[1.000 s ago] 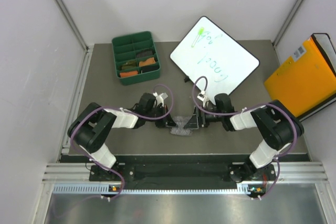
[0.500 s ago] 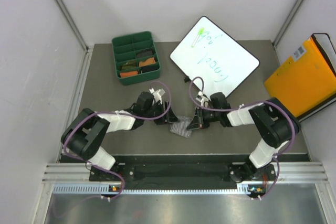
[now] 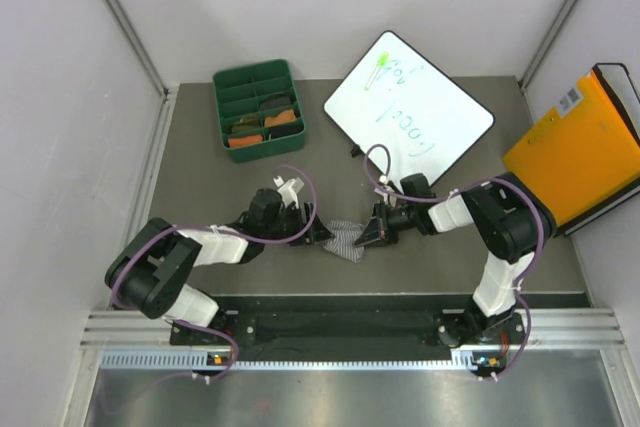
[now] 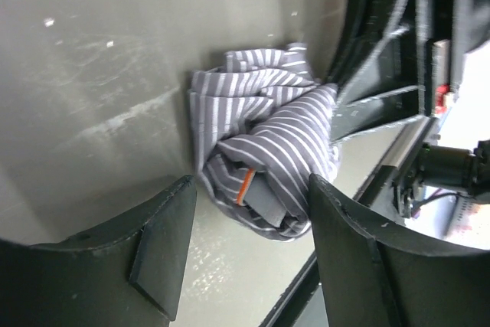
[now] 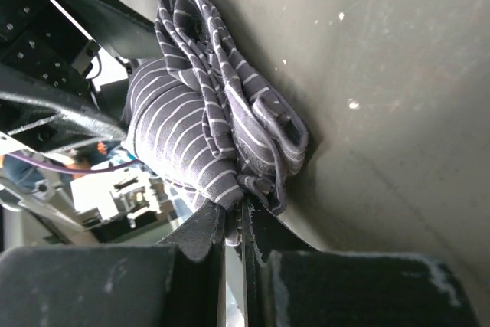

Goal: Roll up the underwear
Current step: Roll the underwear to the center of the board, then pick up the underwear from the center of the board.

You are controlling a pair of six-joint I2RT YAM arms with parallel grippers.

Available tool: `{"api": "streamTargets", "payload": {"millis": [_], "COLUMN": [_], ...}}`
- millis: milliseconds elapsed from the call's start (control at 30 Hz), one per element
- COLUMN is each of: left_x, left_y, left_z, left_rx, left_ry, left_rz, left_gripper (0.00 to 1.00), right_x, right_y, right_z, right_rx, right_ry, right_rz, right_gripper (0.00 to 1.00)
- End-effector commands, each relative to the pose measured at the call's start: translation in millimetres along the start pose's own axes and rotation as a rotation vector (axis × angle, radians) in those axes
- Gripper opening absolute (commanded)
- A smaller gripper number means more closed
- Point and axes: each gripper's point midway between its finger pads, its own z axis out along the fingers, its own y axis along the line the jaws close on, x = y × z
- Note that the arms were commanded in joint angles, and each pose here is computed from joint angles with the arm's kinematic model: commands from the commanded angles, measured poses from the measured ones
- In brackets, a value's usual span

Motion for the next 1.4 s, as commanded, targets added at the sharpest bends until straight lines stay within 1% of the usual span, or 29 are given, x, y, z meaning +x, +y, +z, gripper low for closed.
{"api": "streamTargets", "payload": {"millis": [0,167,267,333,400,500,533,633,667,733,767,833,867,900,933,967,1033,1067,1100,1167,1267,1367], "left_x": [-10,-14,-16,-14,-10,-6,-6,-6,-10,-7,-9,-5,-8,-6,-5,-2,-1,1,4,4,7,9], "left_y": [-25,-30,-32,-30,-28,-27,-24,-15,-14,-6,-3,5,6,10,12,13,15,17,17,19,19,19], "left_z": [1,-4,-7,-6,-1,4,6,14,17,22,26,28,30,31,32,33,33,33,33,35,35,35], "left_rx": [0.130,0.157,0.167,0.161,0.167,0.181,0.172,0.136,0.127,0.094,0.078,0.038,0.027,0.009,-0.002,-0.009,-0.012,-0.019,-0.012,-0.020,-0.014,-0.007], "left_ry": [-0.051,-0.103,-0.128,-0.116,-0.094,-0.072,-0.074,-0.067,-0.069,-0.053,-0.050,-0.019,-0.016,0.001,0.014,0.042,0.062,0.083,0.106,0.126,0.140,0.150], "left_rz": [0.034,0.033,0.034,0.035,0.029,0.018,0.016,0.015,0.017,0.003,0.006,0.000,0.006,0.023,0.034,0.059,0.085,0.110,0.118,0.145,0.154,0.161], "left_gripper": [0.65,0.71,0.78,0.79,0.77,0.68,0.62,0.51,0.41,0.34,0.23,0.12,0.06,0.00,0.00,0.00,0.00,0.00,0.00,0.00,0.00,0.00], "right_x": [-6,-6,-8,-7,-8,-8,-8,-6,-6,-4,-4,-3,-5,-9,-12,-11,-26,-30,-44,-50,-71,-83], "right_y": [-24,-29,-29,-29,-29,-26,-24,-22,-21,-19,-19,-18,-21,-18,-18,-19,-15,-11,-8,-12,-8,-5], "right_z": [8,12,12,13,13,14,14,13,12,10,8,5,3,1,-1,-6,-14,-20,-27,-36,-43,-41], "right_rx": [0.081,0.083,0.082,0.080,0.078,0.058,0.051,0.045,0.045,0.047,0.054,0.072,0.096,0.105,0.120,0.159,0.180,0.186,0.185,0.211,0.207,0.191], "right_ry": [-0.030,-0.021,-0.021,-0.020,-0.021,-0.020,-0.018,-0.016,-0.018,-0.014,-0.013,-0.009,-0.020,-0.027,-0.031,-0.029,-0.059,-0.074,-0.109,-0.116,-0.146,-0.143], "right_rz": [0.058,0.083,0.089,0.093,0.094,0.095,0.101,0.088,0.085,0.073,0.064,0.025,0.012,-0.012,-0.063,-0.066,-0.138,-0.156,-0.182,-0.213,-0.269,-0.333], "right_gripper": [0.00,0.00,0.00,0.00,0.00,0.00,0.00,0.00,0.00,0.00,0.00,0.09,0.23,0.32,0.44,0.58,0.63,0.68,0.70,0.74,0.75,0.76]}}
